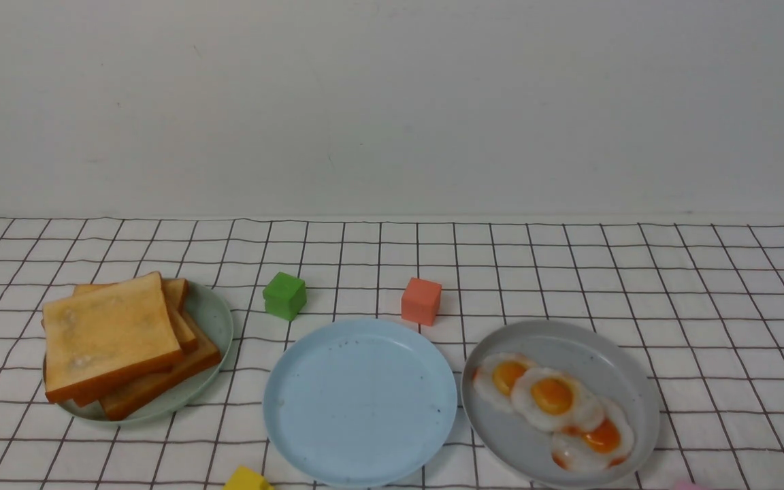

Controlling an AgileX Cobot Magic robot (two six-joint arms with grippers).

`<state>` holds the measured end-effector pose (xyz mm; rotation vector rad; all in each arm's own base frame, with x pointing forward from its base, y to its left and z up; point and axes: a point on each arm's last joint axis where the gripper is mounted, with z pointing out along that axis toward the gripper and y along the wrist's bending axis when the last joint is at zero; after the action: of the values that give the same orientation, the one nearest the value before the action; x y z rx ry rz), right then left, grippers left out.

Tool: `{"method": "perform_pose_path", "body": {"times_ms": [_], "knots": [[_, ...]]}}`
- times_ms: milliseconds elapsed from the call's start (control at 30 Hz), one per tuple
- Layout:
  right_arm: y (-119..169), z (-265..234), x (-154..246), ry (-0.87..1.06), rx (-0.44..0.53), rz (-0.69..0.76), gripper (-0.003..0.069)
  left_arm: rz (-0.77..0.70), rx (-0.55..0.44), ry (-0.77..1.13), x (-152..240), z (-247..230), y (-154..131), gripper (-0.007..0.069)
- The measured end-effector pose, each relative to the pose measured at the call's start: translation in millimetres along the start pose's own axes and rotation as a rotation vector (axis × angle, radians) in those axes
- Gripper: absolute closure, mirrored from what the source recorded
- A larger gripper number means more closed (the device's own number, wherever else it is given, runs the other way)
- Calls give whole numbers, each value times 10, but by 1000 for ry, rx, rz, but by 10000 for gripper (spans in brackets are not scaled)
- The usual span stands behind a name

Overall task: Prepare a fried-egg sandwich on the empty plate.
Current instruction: Use the left arm to grab a slice of bread

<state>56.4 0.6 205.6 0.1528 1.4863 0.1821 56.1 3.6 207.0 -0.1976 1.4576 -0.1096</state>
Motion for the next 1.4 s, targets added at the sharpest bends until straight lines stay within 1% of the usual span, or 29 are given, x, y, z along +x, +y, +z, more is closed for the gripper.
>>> {"method": "perform_pose_path", "body": {"times_ms": [33, 67, 100, 133, 167, 200, 233, 267, 333, 367, 400, 500, 533, 567, 633, 700, 733, 767, 800, 833, 933, 1000, 1033, 1067, 1200, 1333, 1367, 1400], "knots": [[8, -2, -57, -62, -10, 43, 418, -6, 5, -12, -11, 0, -4, 387], [9, -2, -64, -71, -12, 44, 418, -9, 5, -12, -11, 0, -4, 387], [17, -8, -122, -134, -23, 63, 418, -59, 16, -41, -35, -1, -13, 387], [19, -11, -140, -154, -27, 70, 418, -84, 24, -61, -51, -2, -19, 387], [30, -29, -225, -248, -45, 91, 418, -181, 57, -134, -118, -9, -39, 387], [37, -42, -275, -298, -57, 111, 418, -236, 84, -193, -174, -20, -53, 387], [39, -45, -287, -306, -60, 119, 418, -256, 96, -217, -197, -25, -59, 387], [63, -70, -410, -367, -78, 148, 418, -312, 134, -294, -279, -47, -77, 387], [92, -88, -548, -404, -93, 170, 418, -335, 154, -338, -369, -65, -94, 387], [131, -104, -725, -438, -108, 186, 418, -353, 167, -368, -478, -83, -114, 387], [176, -115, -927, -462, -119, 195, 418, -361, 184, -410, -684, -109, -155, 387], [312, -89, -1509, -461, -132, 206, 418, -369, 193, -441, -1263, -97, -269, 387], [320, -84, -1544, -458, -132, 206, 418, -371, 188, -430, -1290, -88, -274, 387], [375, -32, -1764, -417, -126, 206, 418, -377, 171, -399, -1480, -38, -309, 387], [431, 79, -1975, -327, -107, 204, 418, -406, 125, -298, -1708, 94, -347, 387], [465, 326, -2082, -171, -66, 190, 418, -427, 48, -126, -1787, 300, -359, 387], [468, 319, -2095, -167, -65, 189, 418, -427, 46, -123, -1799, 319, -361, 387], [467, 559, -2071, -47, -31, 185, 418, -422, -22, 27, -1726, 497, -343, 387], [464, 589, -2059, -37, -28, 185, 418, -421, -29, 43, -1714, 519, -341, 387], [450, 777, -1986, 48, -3, 184, 418, -402, -75, 145, -1614, 670, -317, 387], [406, 1134, -1775, 192, 42, 182, 418, -339, -147, 309, -1394, 951, -259, 387], [392, 1271, -1664, 258, 54, 174, 418, -330, -173, 375, -1295, 1062, -236, 387], [416, 1392, -1531, 341, 48, 159, 418, -320, -214, 472, -1151, 1177, -203, 387], [418, 1416, -1498, 363, 50, 157, 418, -320, -218, 483, -1134, 1190, -199, 387], [635, 1576, -1072, 660, -27, 75, 418, -310, -320, 735, -731, 1440, -111, 387], [884, 1582, -804, 835, -121, 5, 418, -290, -378, 891, -515, 1638, -64, 387], [897, 1585, -784, 847, -126, -1, 418, -288, -380, 899, -509, 1651, -62, 387], [984, 1573, -720, 883, -164, -30, 418, -264, -391, 957, -474, 1770, -53, 387]]}}
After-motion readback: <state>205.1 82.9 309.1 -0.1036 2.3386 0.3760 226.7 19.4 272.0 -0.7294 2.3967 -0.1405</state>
